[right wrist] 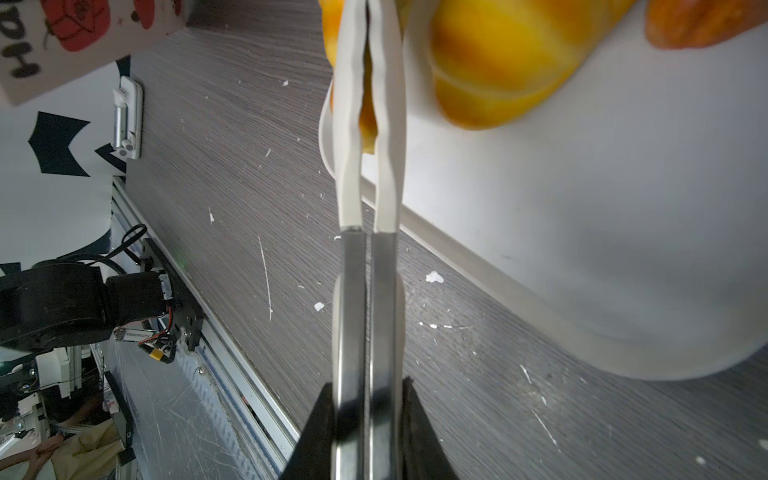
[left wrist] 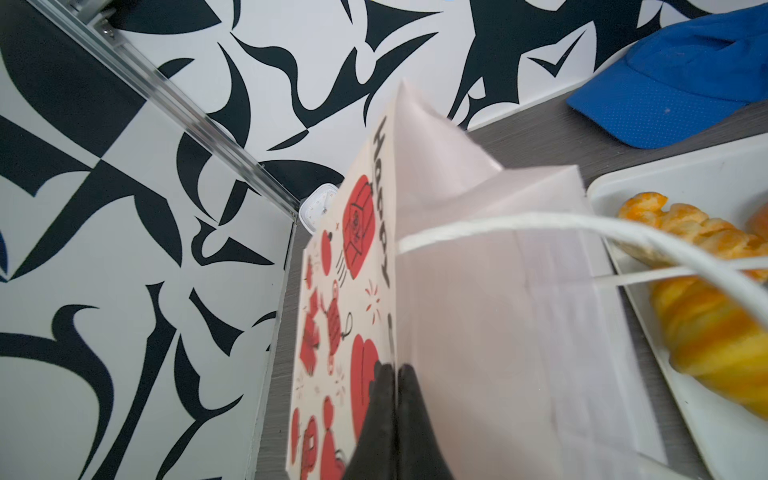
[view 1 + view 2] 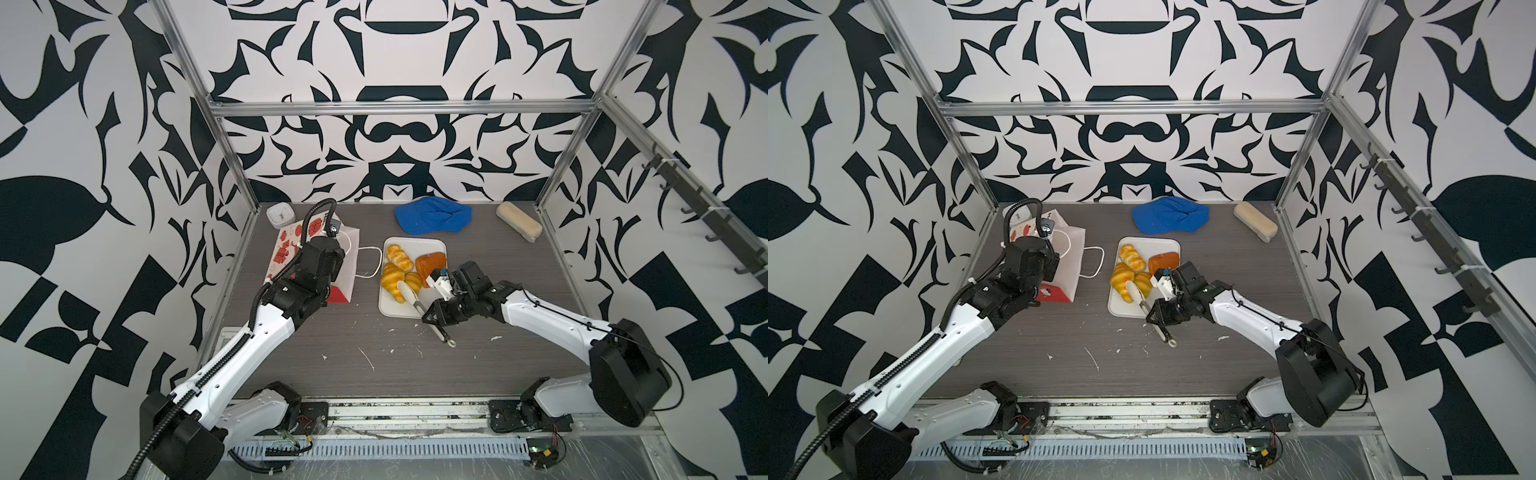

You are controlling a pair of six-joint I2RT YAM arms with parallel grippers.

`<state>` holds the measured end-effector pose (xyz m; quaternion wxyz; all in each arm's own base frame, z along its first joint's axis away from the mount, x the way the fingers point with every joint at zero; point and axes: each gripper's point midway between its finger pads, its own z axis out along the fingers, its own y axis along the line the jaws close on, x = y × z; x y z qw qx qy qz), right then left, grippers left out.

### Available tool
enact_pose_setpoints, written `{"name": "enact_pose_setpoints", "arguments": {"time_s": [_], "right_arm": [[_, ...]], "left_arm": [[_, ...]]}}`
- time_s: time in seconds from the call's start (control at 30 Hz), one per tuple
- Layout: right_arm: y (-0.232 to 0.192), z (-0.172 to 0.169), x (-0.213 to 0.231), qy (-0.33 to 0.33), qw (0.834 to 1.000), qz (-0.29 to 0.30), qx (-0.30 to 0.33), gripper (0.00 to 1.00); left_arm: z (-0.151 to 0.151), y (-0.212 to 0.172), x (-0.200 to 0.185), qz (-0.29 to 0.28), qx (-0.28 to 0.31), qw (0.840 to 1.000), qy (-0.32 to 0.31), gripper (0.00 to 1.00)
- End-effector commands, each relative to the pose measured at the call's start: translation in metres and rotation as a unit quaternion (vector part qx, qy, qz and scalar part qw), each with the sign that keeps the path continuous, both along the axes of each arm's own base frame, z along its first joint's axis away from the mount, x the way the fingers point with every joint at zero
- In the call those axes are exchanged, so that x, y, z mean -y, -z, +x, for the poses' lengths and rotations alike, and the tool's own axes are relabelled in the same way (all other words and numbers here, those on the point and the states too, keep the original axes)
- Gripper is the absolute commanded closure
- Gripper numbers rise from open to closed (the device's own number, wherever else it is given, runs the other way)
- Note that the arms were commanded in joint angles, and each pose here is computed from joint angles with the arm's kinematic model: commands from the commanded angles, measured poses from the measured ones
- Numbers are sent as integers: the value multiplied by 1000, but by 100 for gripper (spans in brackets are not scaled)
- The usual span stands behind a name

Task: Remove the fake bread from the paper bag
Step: 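Carry the striped bread in the tongs over the white tray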

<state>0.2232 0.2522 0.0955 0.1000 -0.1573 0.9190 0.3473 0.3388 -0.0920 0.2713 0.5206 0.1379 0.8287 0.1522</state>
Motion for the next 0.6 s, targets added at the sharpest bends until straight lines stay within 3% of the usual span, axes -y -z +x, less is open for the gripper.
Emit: {"name": "enact_pose_setpoints", "arguments": {"time_s": [0.0, 0.57], "right_arm": [[-17, 10, -11, -10, 999, 32, 29, 92], [3, -2, 14, 5, 999, -33, 16, 93]], "left_arm": [[2, -6, -3, -7, 18, 1000, -10, 100], [5, 5, 7, -13, -3, 1000, 8, 100]]}}
